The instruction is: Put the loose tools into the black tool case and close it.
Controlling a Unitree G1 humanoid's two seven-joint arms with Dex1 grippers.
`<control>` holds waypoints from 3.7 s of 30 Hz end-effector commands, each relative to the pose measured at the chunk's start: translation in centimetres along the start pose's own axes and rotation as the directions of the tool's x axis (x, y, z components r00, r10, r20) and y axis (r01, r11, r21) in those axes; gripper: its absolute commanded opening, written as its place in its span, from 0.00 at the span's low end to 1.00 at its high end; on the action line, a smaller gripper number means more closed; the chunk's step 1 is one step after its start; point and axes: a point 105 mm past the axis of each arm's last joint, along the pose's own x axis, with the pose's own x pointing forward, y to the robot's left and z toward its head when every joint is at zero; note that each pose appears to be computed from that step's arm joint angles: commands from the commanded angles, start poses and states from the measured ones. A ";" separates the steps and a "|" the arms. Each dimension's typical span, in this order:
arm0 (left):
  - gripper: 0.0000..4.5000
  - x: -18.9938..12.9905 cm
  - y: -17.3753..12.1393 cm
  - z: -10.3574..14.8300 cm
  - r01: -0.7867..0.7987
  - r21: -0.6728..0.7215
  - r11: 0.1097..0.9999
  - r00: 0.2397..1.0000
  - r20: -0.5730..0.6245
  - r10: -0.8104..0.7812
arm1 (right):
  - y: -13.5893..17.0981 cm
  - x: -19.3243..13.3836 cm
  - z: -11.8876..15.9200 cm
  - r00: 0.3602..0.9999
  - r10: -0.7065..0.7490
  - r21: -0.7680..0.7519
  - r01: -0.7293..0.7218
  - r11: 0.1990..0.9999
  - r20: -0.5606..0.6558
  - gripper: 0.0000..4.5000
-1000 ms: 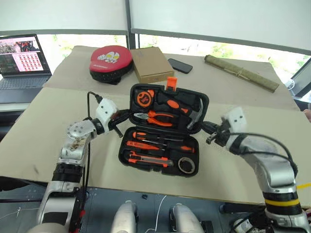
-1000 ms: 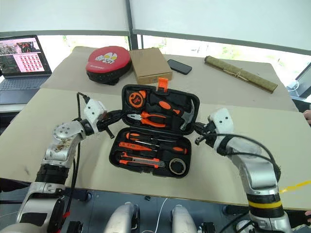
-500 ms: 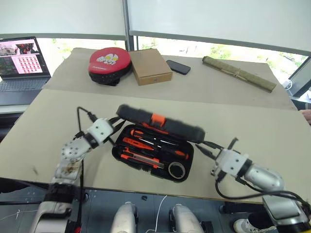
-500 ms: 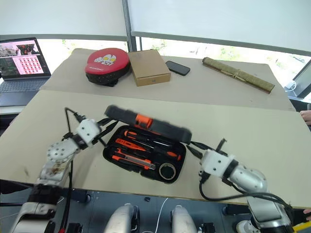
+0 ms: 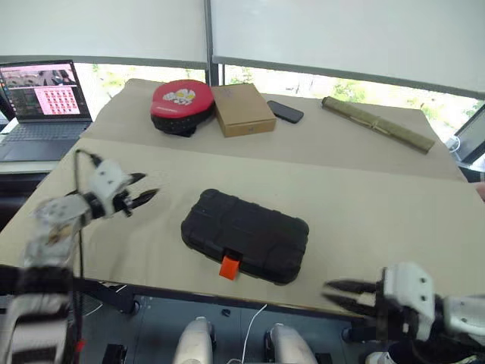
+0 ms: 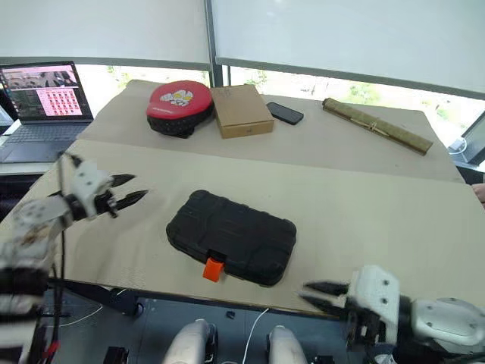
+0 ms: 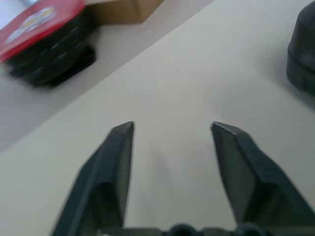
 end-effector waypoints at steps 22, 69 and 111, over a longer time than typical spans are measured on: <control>0.02 3.5 -8.3 2.5 0.614 0.171 0.770 0.785 -0.030 -0.619 | -12.5 0.9 -3.6 0.904 -0.420 0.036 0.423 0.905 -0.076 0.00; 0.02 6.7 -14.3 8.0 0.719 0.284 0.634 0.666 -0.021 -0.746 | -4.8 4.4 1.2 0.999 0.024 0.131 -0.020 0.991 -0.032 0.00; 0.02 7.5 -15.4 6.8 0.725 0.279 0.629 0.660 -0.025 -0.751 | -6.4 5.7 2.2 0.996 -0.089 0.091 0.086 0.992 0.030 0.00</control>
